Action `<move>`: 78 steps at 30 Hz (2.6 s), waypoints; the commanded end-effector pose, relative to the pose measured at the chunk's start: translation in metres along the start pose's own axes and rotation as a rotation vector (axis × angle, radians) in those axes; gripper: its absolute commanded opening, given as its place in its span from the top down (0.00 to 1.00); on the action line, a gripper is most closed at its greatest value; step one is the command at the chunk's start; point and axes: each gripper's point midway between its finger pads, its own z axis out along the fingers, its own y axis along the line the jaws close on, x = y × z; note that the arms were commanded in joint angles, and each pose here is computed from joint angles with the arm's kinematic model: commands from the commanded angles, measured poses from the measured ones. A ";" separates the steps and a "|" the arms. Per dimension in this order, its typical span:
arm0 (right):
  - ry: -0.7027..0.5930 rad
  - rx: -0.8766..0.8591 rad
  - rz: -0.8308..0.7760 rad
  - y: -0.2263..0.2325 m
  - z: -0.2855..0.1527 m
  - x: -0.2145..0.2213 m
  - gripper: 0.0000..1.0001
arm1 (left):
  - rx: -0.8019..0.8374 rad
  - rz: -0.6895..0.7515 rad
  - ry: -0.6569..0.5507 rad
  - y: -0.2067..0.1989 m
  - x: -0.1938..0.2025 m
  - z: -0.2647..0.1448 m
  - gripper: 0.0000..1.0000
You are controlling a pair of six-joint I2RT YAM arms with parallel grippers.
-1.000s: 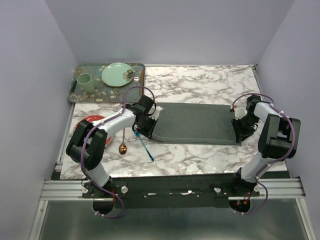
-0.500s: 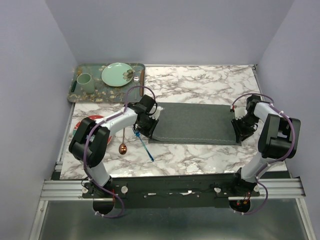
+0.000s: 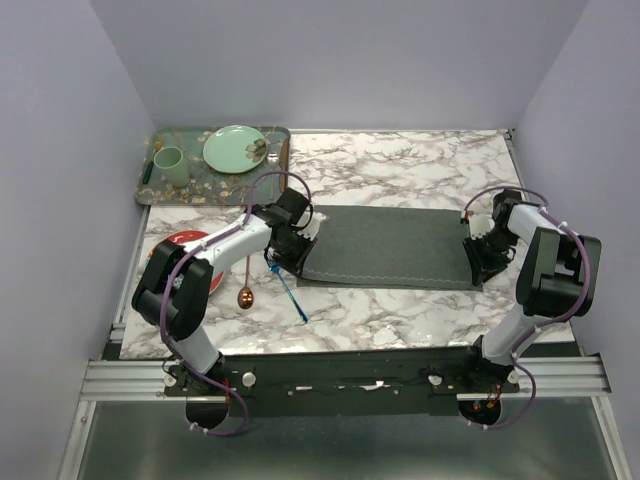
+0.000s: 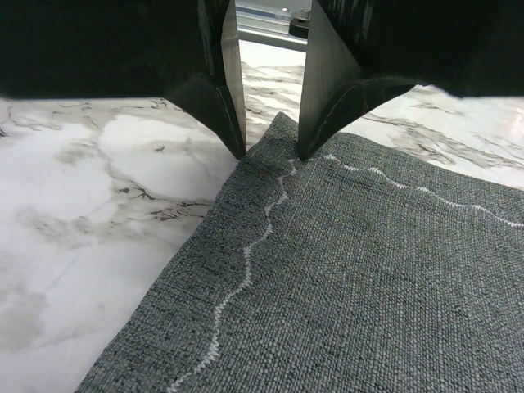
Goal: Fold the napkin into a case and place the utensils inside
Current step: Smooth out the rectangle-folded napkin at the center of the board.
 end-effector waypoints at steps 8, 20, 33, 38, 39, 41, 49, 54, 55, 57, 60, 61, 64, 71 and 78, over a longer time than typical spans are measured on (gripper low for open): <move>0.010 0.044 -0.007 -0.016 0.001 -0.002 0.61 | 0.085 0.036 -0.012 -0.021 0.001 -0.027 1.00; -0.025 0.020 -0.012 -0.012 -0.006 -0.008 0.61 | 0.137 0.035 0.033 -0.024 0.017 -0.014 1.00; -0.233 -0.139 -0.291 0.034 -0.056 -0.026 0.55 | 0.175 0.023 0.016 -0.028 -0.002 -0.009 1.00; -0.156 -0.054 -0.245 0.016 -0.037 -0.015 0.55 | 0.176 -0.010 0.022 -0.029 -0.001 -0.008 1.00; -0.132 -0.029 -0.223 0.011 -0.034 -0.011 0.55 | 0.175 -0.011 0.023 -0.029 -0.001 -0.008 1.00; -0.106 -0.004 -0.192 0.006 -0.024 -0.007 0.55 | 0.176 -0.010 0.021 -0.029 -0.001 -0.007 1.00; -0.051 0.043 -0.104 -0.008 -0.007 -0.005 0.55 | 0.173 -0.007 0.025 -0.028 0.002 -0.006 1.00; -0.027 0.033 -0.089 -0.010 0.002 -0.007 0.56 | 0.178 -0.005 0.020 -0.029 0.001 -0.007 1.00; -0.023 0.028 -0.086 -0.010 0.003 -0.006 0.57 | 0.178 -0.006 0.022 -0.029 0.001 -0.007 1.00; -0.019 0.020 -0.081 -0.009 0.005 -0.006 0.59 | 0.179 -0.008 0.023 -0.029 0.002 -0.007 1.00; -0.023 0.015 -0.076 -0.008 0.003 -0.006 0.67 | 0.179 -0.010 0.025 -0.029 0.004 -0.006 1.00; -0.030 0.018 -0.077 -0.008 0.000 -0.007 0.69 | 0.179 -0.008 0.020 -0.030 0.003 -0.007 1.00; -0.033 0.013 -0.077 -0.005 -0.006 -0.006 0.67 | 0.179 -0.010 0.021 -0.030 0.004 -0.007 1.00; -0.048 0.024 -0.071 -0.005 -0.019 -0.009 0.61 | 0.176 -0.011 0.017 -0.029 0.003 -0.007 1.00; -0.044 0.010 -0.073 -0.003 -0.020 -0.009 0.74 | 0.176 -0.011 0.017 -0.029 0.004 -0.007 1.00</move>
